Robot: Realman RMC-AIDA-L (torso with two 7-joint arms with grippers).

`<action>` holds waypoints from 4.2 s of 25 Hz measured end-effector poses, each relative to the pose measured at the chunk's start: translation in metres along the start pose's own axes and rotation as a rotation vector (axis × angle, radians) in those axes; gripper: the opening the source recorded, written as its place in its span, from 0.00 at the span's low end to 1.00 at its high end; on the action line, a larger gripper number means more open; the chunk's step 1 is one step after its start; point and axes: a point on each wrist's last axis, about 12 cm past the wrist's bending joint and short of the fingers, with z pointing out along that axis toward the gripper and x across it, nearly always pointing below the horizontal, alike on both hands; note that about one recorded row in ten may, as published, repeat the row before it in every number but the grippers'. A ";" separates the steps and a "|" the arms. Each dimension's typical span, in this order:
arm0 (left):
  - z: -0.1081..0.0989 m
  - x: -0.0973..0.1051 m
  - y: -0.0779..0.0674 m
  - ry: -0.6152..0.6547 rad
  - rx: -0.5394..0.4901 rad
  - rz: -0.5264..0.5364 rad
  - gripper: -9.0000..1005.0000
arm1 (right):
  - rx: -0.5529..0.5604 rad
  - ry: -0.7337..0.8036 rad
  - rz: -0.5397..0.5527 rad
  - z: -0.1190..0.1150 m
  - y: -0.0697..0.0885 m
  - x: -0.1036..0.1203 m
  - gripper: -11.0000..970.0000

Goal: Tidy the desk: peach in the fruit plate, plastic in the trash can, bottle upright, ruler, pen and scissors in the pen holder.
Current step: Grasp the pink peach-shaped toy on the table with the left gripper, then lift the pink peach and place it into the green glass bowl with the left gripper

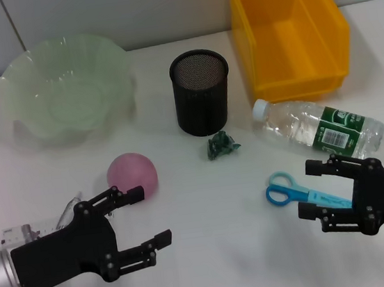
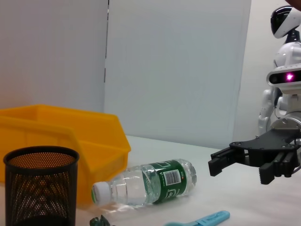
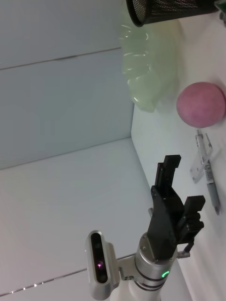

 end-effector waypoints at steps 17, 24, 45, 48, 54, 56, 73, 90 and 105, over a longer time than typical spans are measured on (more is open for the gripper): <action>0.029 0.002 0.034 0.001 -0.242 -0.050 0.84 | -0.007 0.005 0.000 0.003 0.001 0.001 0.85; 0.040 0.005 0.045 0.039 -0.323 -0.032 0.84 | -0.015 0.005 0.002 0.003 0.002 0.001 0.85; 0.047 0.014 0.043 0.136 -0.294 -0.028 0.77 | -0.026 0.010 0.014 0.005 0.002 0.001 0.85; 0.047 0.014 0.044 0.140 -0.299 -0.027 0.72 | -0.026 0.009 0.014 0.004 0.003 0.001 0.85; 0.046 0.015 0.046 0.148 -0.313 -0.024 0.51 | -0.025 0.010 0.021 0.004 0.003 0.001 0.85; 0.047 0.013 0.046 0.139 -0.309 -0.022 0.47 | -0.025 0.010 0.024 0.004 0.003 0.001 0.85; 0.040 -0.058 0.085 -0.242 -0.488 0.097 0.31 | -0.036 0.001 0.022 0.005 0.003 -0.001 0.85; 0.050 -0.073 0.134 -0.187 -0.826 0.067 0.45 | -0.053 -0.008 0.019 0.014 0.001 -0.006 0.85; 0.026 -0.048 0.095 -0.226 -0.629 0.040 0.78 | 0.132 -0.130 0.035 0.003 -0.015 -0.015 0.85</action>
